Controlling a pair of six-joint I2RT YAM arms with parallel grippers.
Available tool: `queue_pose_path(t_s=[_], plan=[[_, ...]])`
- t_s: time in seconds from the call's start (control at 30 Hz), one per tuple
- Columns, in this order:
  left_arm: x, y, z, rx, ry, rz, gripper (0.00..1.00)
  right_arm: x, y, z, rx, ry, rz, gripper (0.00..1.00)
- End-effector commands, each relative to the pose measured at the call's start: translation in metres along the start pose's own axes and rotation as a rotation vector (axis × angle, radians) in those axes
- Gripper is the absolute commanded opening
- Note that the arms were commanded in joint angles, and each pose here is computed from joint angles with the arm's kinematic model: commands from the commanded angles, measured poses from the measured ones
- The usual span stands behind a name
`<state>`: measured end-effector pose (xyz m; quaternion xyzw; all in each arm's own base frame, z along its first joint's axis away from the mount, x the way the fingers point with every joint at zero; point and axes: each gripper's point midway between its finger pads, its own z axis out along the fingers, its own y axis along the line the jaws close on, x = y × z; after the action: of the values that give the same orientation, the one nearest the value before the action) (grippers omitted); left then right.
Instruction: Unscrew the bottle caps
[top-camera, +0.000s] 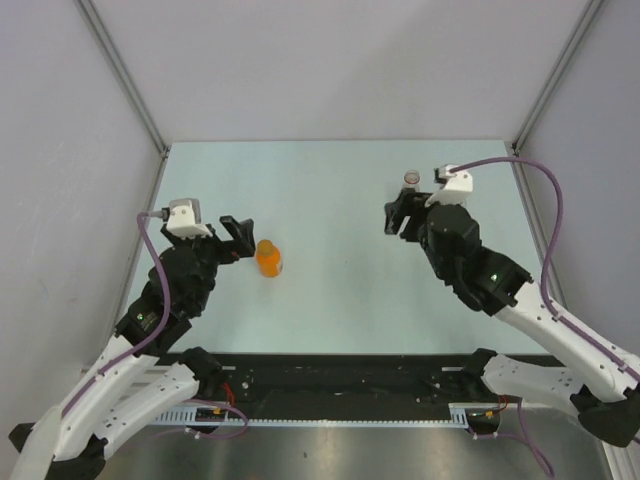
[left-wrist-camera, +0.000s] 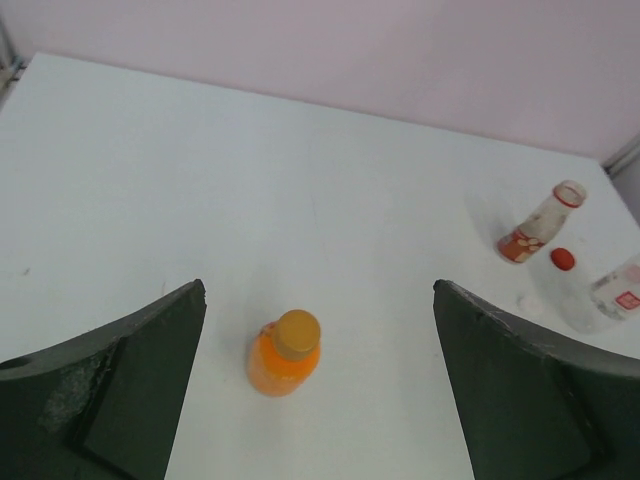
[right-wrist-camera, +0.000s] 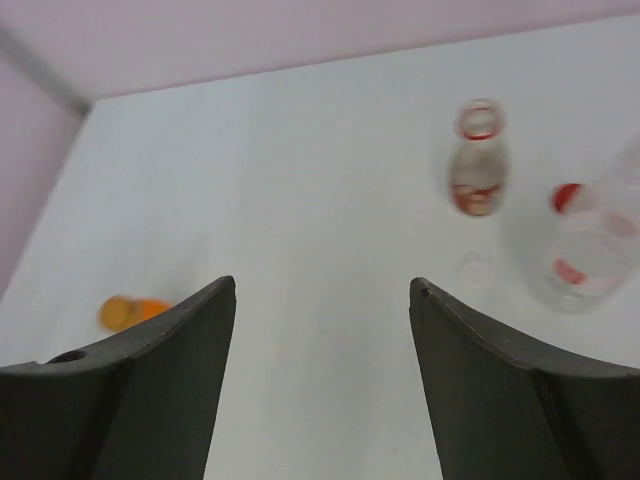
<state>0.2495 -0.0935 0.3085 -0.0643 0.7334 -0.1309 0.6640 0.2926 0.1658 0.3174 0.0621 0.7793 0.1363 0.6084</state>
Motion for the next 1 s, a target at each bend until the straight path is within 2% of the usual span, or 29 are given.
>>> queue_pose_path(t_s=[0.0,0.1,0.17,0.3,0.4,0.53,0.67,0.97], plan=[[-0.004,0.036,0.001,-0.19,0.047,-0.04,1.0,0.04,0.09,-0.016,-0.282,0.099,-0.078,0.73],[0.014,0.048,0.005,-0.219,0.125,-0.09,1.0,0.072,0.137,-0.016,-0.407,0.123,-0.151,0.72],[0.029,0.055,0.008,-0.223,0.187,-0.142,1.0,0.097,0.161,-0.001,-0.452,0.138,-0.181,0.72],[0.059,0.07,0.012,-0.284,0.297,-0.24,1.0,0.113,0.211,0.012,-0.673,0.149,-0.107,0.74],[0.07,0.077,0.008,-0.317,0.309,-0.318,1.0,0.123,0.232,0.022,-0.756,0.159,-0.06,0.76],[0.071,0.085,-0.002,-0.351,0.272,-0.362,1.0,0.143,0.254,0.036,-0.79,0.153,-0.078,0.77],[0.068,0.092,-0.011,-0.383,0.259,-0.336,1.0,0.174,0.275,0.056,-0.793,0.175,-0.122,0.78],[0.078,0.103,-0.022,-0.419,0.267,-0.311,1.0,0.211,0.277,0.095,-0.652,0.178,-0.174,0.77]])
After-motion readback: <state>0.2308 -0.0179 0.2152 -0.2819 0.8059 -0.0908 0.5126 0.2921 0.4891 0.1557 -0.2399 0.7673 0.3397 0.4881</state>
